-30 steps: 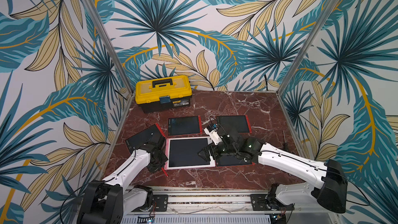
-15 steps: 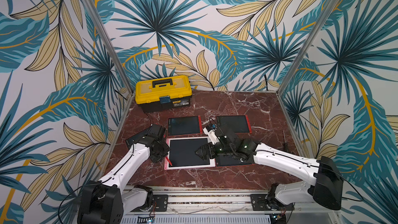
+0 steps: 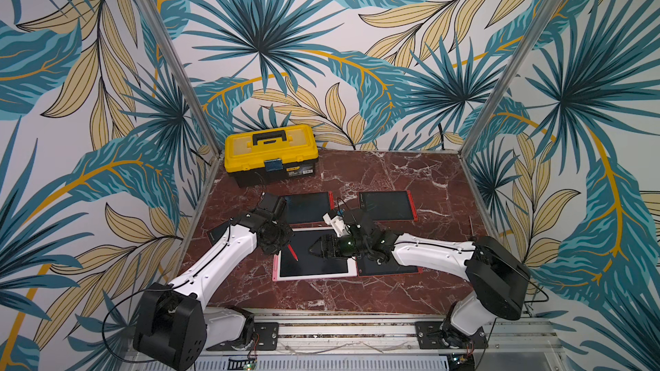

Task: Place the stylus back onto the writing tablet
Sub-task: Pick up the stylus from the center of the board.

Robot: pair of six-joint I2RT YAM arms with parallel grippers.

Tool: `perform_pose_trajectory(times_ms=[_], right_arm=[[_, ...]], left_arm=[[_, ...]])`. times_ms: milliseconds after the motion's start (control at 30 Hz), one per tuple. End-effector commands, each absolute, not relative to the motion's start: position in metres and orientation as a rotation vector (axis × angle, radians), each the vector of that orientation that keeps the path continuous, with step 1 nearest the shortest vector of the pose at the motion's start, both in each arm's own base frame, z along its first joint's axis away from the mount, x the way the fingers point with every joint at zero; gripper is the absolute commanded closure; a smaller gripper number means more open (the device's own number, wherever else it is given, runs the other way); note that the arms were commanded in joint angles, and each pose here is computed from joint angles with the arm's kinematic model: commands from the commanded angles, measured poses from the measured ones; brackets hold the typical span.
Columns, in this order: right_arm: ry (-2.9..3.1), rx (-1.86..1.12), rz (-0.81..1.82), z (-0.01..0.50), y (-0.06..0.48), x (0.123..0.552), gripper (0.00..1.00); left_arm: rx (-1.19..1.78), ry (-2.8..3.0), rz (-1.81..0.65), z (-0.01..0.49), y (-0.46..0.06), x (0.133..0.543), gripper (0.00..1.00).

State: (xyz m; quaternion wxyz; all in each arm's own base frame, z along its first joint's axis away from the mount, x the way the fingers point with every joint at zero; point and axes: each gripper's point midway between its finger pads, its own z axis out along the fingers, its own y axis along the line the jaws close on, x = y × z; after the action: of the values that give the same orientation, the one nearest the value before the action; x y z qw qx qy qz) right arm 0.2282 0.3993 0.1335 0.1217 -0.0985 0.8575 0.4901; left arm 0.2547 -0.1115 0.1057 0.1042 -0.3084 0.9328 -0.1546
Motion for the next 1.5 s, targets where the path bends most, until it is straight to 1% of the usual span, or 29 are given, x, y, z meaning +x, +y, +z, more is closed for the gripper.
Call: perform_pose_trajectory(times_ms=[0, 100, 200, 400, 867, 1100, 1467], right_arm=[[2.452, -0.275, 1.578, 0.138, 0.412, 0.231, 0.26], [2.433, -0.257, 1.643, 0.135, 0.42, 0.236, 0.31], [2.436, -0.262, 1.655, 0.127, 0.426, 0.24, 0.37], [2.423, -0.247, 1.717, 0.121, 0.438, 0.245, 0.44], [2.421, -0.228, 1.779, 0.11, 0.452, 0.25, 0.56], [2.43, -0.219, 1.784, 0.104, 0.455, 0.251, 0.68], [2.438, -0.211, 1.791, 0.099, 0.458, 0.251, 0.79]], left_arm=[[-0.879, 2.705, -0.534, 0.124, -0.125, 0.27, 0.88], [-0.876, 2.7, -0.551, 0.125, -0.129, 0.271, 0.87], [-0.871, 2.7, -0.566, 0.125, -0.132, 0.271, 0.88], [-0.866, 2.701, -0.572, 0.126, -0.134, 0.271, 0.88], [-0.867, 2.701, -0.582, 0.125, -0.136, 0.273, 0.88], [-0.865, 2.703, -0.585, 0.126, -0.137, 0.274, 0.88], [-0.867, 2.703, -0.594, 0.125, -0.138, 0.275, 0.88]])
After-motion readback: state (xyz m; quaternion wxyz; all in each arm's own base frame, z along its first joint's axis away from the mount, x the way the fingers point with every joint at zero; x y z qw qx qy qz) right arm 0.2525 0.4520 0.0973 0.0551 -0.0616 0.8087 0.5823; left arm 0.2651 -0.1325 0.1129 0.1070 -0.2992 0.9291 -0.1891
